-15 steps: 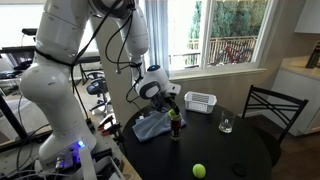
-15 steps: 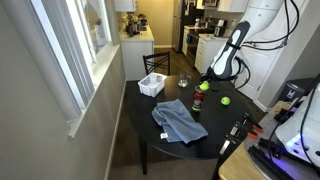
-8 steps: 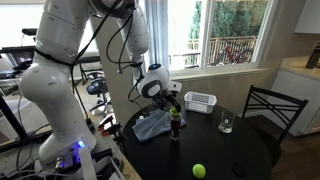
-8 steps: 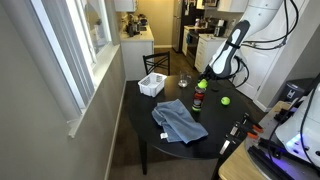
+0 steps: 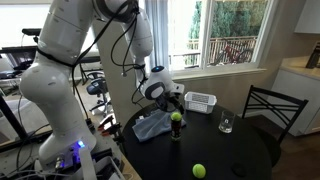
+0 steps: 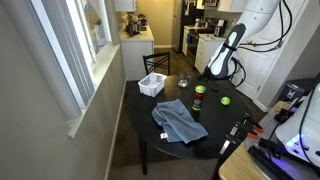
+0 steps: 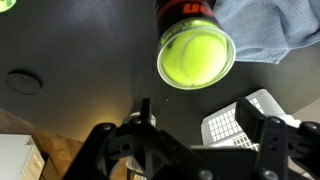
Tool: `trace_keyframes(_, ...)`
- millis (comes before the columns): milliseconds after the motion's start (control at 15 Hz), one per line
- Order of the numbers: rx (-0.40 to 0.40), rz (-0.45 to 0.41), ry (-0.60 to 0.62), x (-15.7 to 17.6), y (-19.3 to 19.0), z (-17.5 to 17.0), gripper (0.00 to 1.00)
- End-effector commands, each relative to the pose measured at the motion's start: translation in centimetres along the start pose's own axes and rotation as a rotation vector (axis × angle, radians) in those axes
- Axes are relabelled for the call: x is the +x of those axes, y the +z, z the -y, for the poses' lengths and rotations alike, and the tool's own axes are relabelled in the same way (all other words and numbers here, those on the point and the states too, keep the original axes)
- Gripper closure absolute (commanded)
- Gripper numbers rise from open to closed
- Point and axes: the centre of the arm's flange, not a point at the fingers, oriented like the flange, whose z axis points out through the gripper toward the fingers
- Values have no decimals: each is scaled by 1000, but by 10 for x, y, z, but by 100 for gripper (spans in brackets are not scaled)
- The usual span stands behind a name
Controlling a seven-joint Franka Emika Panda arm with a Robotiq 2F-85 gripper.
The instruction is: Put one tennis ball in the container.
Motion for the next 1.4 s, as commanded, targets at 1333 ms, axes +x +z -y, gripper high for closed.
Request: trace_keyframes(1333, -7, -7, 4, 11, 30, -3, 0)
